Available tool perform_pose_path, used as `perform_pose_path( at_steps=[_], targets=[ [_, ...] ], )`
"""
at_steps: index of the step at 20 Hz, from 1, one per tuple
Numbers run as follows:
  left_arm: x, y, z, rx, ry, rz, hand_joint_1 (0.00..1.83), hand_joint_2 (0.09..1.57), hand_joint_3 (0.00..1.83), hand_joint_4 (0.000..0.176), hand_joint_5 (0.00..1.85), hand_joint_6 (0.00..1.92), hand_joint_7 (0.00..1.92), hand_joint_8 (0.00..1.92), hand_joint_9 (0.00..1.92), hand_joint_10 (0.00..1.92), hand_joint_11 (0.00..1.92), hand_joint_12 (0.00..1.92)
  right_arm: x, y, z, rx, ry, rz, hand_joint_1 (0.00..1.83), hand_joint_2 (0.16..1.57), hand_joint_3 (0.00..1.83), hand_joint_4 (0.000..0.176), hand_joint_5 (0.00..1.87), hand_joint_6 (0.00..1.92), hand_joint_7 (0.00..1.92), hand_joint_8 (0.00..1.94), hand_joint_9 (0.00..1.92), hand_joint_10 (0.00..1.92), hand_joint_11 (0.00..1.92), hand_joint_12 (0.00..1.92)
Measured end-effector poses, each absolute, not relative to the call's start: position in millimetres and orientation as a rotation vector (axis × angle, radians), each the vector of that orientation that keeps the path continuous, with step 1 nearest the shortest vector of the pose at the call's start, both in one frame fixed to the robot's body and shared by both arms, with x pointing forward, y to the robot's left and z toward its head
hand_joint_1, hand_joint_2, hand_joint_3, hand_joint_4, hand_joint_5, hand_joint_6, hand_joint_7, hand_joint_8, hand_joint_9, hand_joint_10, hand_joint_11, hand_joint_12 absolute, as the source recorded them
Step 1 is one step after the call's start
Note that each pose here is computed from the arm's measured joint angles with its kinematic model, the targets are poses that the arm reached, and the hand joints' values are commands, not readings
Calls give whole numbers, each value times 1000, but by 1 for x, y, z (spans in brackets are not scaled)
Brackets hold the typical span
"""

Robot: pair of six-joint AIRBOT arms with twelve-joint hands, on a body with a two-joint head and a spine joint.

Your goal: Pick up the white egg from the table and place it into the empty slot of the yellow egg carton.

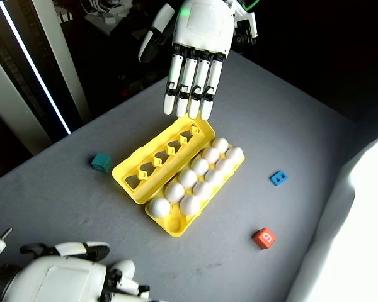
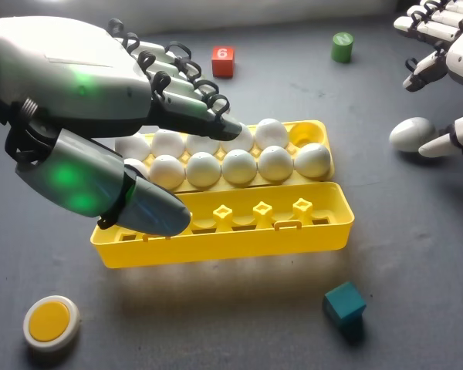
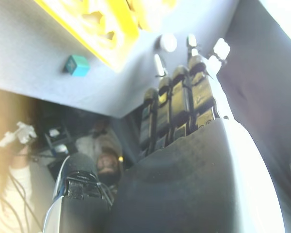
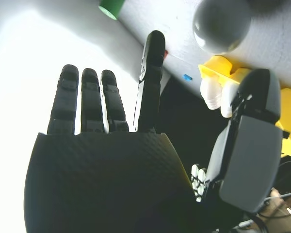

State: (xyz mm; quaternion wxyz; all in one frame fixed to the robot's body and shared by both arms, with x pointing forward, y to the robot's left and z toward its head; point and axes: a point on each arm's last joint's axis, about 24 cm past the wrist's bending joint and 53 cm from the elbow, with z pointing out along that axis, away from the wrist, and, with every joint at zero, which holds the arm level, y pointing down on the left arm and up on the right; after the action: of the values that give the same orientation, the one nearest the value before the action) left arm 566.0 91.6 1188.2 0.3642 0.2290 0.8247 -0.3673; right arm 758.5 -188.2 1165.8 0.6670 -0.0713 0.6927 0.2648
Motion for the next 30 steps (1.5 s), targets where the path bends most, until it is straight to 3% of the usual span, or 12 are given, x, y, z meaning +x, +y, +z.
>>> perform_pose_path(
  at_steps=[4,7,12,16,18,19,20,21,22,28,29,30],
  targets=[
    [567,92,1188,587,2121,-943,0,1180,0,0,182,0,189,0,151,0,0,252,759,-176,1158,-180,1573,611,563,797,9,137,880,58,0,0,0,0,0,0],
    [567,93,1188,588,2122,-938,0,1181,0,0,180,2,180,2,140,2,0,227,757,-170,1149,-193,1588,615,652,780,0,110,956,44,0,0,0,0,0,0],
    [567,93,1188,588,2122,-938,0,1172,0,0,181,2,164,4,133,3,0,255,760,-169,1146,-192,1591,609,707,808,10,136,997,38,0,0,0,0,0,0],
    [567,93,1188,589,2122,-938,0,1172,0,0,161,4,152,6,119,4,0,210,760,-164,1143,-196,1592,616,784,852,19,74,1021,35,0,0,0,0,0,0],
    [567,94,1188,588,2122,-937,0,1167,0,0,151,1,141,2,103,3,0,154,760,-164,1143,-195,1592,617,913,852,11,2,1092,50,14,4,0,0,0,0],
    [568,94,1188,587,2122,-937,0,1172,0,0,159,0,155,0,124,2,0,206,760,-164,1143,-194,1592,617,946,871,14,20,1141,61,17,3,0,0,0,0],
    [568,94,1188,588,2122,-937,0,1172,0,0,160,0,157,0,127,2,0,216,760,-164,1143,-194,1592,618,1058,964,12,145,1242,389,24,0,0,0,0,0],
    [567,94,1188,588,2122,-937,0,1171,0,0,173,0,175,1,147,1,0,277,760,-164,1144,-193,1590,619,1094,977,0,170,1293,417,61,2,0,0,0,0],
    [568,94,1188,588,2122,-937,0,1171,0,0,186,3,190,3,164,4,0,318,760,-164,1144,-193,1589,619,1110,980,0,175,1308,428,94,12,0,0,0,0],
    [567,94,1188,588,2122,-937,0,1172,1,0,190,1,200,2,178,2,0,354,760,-163,1145,-154,1595,661,1134,989,1,79,1287,484,147,9,0,0,0,0],
    [568,94,1188,588,2122,-937,0,1173,1,0,172,1,174,2,153,2,0,303,761,-162,1147,-150,1594,665,1131,978,0,117,1322,418,196,8,0,0,0,0],
    [568,94,1188,588,2122,-937,0,1175,2,0,175,4,173,4,149,3,0,291,762,-160,1152,-133,1591,682,1130,977,0,122,1328,404,208,8,0,0,0,0]
  ],
)
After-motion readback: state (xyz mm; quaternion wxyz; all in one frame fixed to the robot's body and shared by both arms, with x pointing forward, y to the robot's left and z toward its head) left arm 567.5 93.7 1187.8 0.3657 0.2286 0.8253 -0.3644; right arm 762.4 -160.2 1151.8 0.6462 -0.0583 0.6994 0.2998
